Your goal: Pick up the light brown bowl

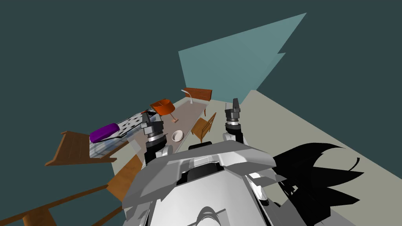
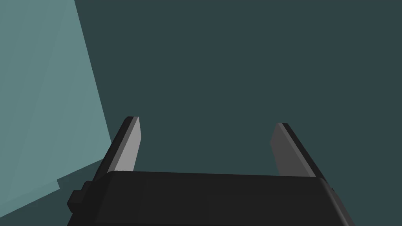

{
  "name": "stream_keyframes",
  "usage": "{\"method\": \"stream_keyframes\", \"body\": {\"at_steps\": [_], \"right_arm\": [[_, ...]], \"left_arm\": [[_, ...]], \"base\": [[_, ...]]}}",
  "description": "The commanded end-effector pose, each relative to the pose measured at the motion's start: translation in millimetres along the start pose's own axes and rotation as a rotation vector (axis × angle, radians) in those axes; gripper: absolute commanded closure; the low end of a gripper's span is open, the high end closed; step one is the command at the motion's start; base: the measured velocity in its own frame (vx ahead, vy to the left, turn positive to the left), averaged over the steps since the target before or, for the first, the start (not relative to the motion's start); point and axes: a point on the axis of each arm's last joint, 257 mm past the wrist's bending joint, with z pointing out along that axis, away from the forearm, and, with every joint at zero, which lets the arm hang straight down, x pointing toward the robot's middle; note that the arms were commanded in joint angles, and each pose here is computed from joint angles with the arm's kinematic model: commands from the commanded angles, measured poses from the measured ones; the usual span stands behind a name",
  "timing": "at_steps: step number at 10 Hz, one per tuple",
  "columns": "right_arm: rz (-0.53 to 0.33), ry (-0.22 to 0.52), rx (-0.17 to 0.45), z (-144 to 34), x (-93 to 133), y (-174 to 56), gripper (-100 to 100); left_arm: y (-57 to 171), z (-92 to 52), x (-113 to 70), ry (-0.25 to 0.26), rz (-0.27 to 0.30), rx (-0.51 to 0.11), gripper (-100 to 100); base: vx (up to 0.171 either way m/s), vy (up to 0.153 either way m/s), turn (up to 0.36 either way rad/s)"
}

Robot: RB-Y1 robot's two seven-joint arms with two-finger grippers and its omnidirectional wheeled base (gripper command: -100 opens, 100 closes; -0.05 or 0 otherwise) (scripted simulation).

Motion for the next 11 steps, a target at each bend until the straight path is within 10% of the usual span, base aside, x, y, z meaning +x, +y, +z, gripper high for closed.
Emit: {"method": "stream_keyframes", "body": {"at_steps": [1,11], "right_arm": [[0.000,0.000,0.000,0.0,0,0,0],[0.000,0.000,0.000,0.0,0,0,0]], "left_arm": [[7,0.7,2.4,0.030,0.005,-0.016,-100],[109,19.5,-11.3,0.060,-0.078,-0.244,-100]], "base": [[-0.038,-0.036,-0.001],[-0.095,-0.033,0.016]]}}
